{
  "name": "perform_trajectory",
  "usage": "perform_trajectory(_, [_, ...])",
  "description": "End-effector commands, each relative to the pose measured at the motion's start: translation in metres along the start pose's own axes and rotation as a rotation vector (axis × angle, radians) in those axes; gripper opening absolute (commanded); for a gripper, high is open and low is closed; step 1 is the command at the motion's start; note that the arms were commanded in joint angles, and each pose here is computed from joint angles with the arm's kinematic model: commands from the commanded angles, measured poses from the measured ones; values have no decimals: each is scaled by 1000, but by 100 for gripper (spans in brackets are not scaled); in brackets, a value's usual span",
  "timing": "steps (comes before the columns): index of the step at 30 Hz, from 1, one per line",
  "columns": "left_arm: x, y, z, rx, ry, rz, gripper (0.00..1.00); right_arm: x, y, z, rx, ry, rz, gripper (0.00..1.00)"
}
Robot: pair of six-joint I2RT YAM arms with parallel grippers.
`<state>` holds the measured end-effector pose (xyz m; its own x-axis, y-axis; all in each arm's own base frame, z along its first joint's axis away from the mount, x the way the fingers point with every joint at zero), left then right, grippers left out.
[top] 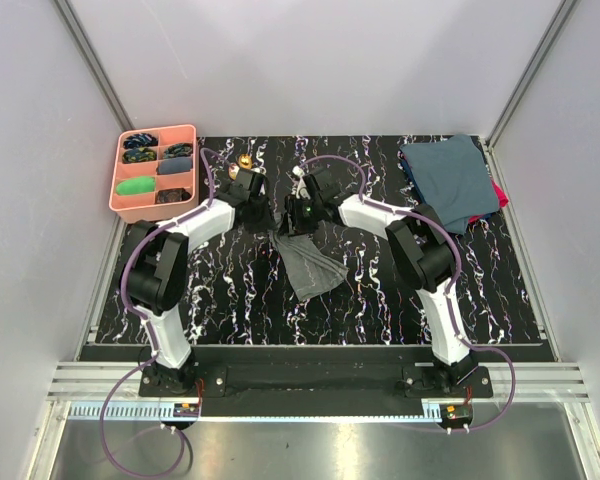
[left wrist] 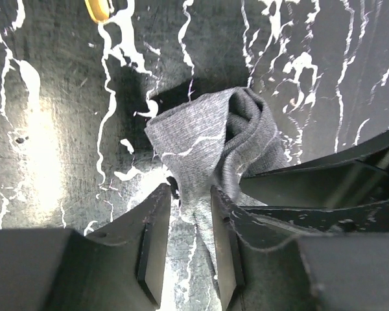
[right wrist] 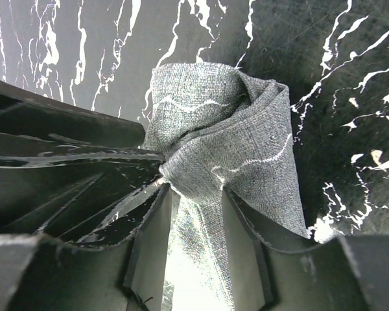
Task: Fold the napkin into a case and place the utensils inside
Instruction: Stuff the top corner of the smaller-rectangle-folded napkin into the folded napkin.
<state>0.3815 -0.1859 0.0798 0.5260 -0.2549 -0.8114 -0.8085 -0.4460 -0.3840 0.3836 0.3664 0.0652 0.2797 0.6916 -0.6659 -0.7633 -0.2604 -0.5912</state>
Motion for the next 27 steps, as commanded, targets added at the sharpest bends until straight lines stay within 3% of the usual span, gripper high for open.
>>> perform_trajectory(1, [-19, -28, -22, 22, 45, -91, 35, -24, -29, 13, -66, -30, -81, 47])
perform_trajectory(10, [-14, -29, -23, 25, 35, -75, 29, -20, -32, 12, -65, -31, -77, 39])
perform_trajectory(16, [-5, -22, -17, 33, 12, -43, 30, -14, -28, 12, -45, -51, -61, 18])
perform_trajectory(27, [5, -20, -15, 66, -27, -13, 29, -5, -23, 11, -21, -70, -51, 11])
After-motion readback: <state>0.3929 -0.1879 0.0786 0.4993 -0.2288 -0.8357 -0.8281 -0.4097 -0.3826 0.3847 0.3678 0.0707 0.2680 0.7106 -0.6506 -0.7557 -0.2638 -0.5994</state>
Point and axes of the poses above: each gripper's point midway between its finger pads, its own x axis out along the fingers, its own z axis along the line the jaws close on, y = z × x, the point moved 3 cm from there along -x, back along the fingers, and after that the axes turned 14 degrees about -x, right-handed, at the moved point
